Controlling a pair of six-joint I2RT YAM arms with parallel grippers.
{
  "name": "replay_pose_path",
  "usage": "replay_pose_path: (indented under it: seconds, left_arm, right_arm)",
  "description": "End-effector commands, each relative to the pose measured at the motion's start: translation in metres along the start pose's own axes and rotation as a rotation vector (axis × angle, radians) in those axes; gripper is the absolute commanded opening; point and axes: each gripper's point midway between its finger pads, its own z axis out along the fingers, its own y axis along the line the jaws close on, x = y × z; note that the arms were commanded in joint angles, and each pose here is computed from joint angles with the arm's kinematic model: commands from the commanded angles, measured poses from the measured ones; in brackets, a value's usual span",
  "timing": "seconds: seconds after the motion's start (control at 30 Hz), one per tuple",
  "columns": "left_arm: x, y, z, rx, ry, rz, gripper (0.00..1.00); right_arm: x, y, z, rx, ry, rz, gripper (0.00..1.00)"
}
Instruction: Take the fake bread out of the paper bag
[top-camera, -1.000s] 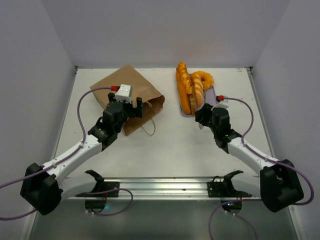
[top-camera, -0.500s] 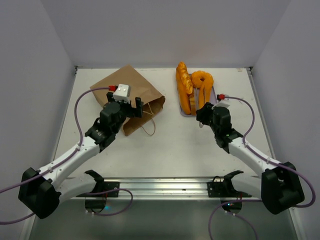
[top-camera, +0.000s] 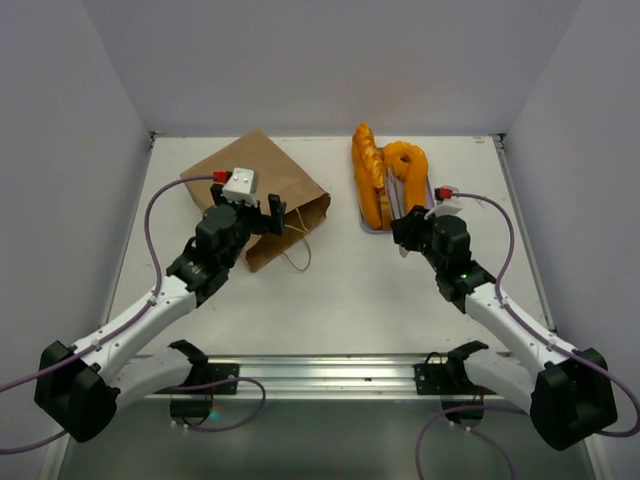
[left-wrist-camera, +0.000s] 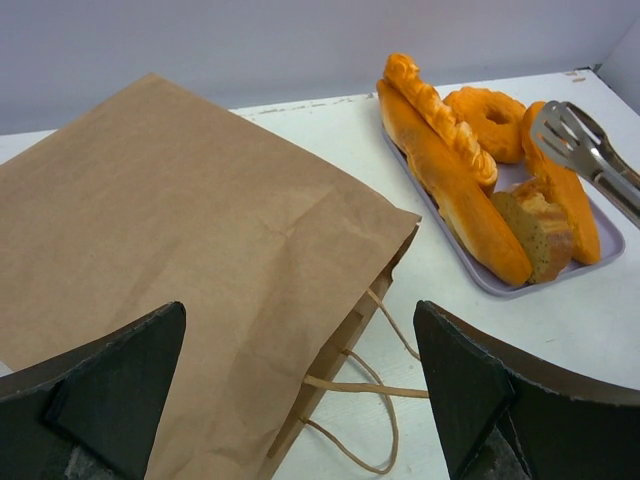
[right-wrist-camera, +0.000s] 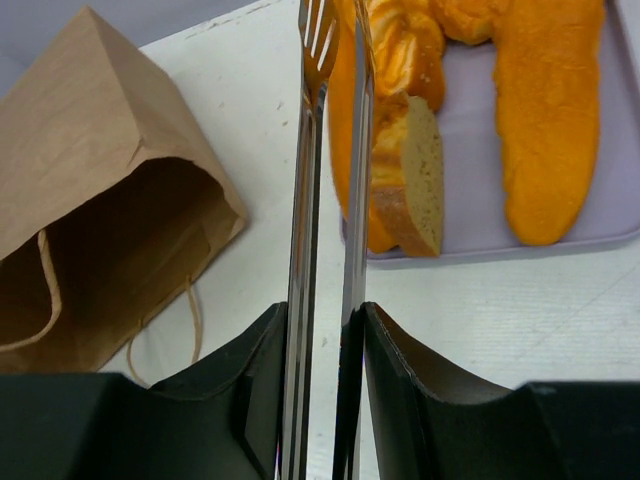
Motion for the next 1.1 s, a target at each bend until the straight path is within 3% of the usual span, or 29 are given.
replay_pose_path:
  seconds: [0.0,0.33,1.07]
  left_arm:
    - [-0.020,-0.003,-0.005,0.012,-0.058,-0.031,1.00]
    - [-0.008,0.008,-0.025,-0.002,-0.112,-0.091,1.00]
    - [0.015,0.021,-0.064,0.025,-0.224,-0.132,1.00]
  right_arm:
    - [-0.005,0.028,-0.013,-0.111,0.001,-0.051,0.38]
    - [0.051,0.067,-0.046,-0.226,0.102,-0.183,0.38]
    - [0.132,0.044,-0.033,-0.160,0.228,-0.187,0.38]
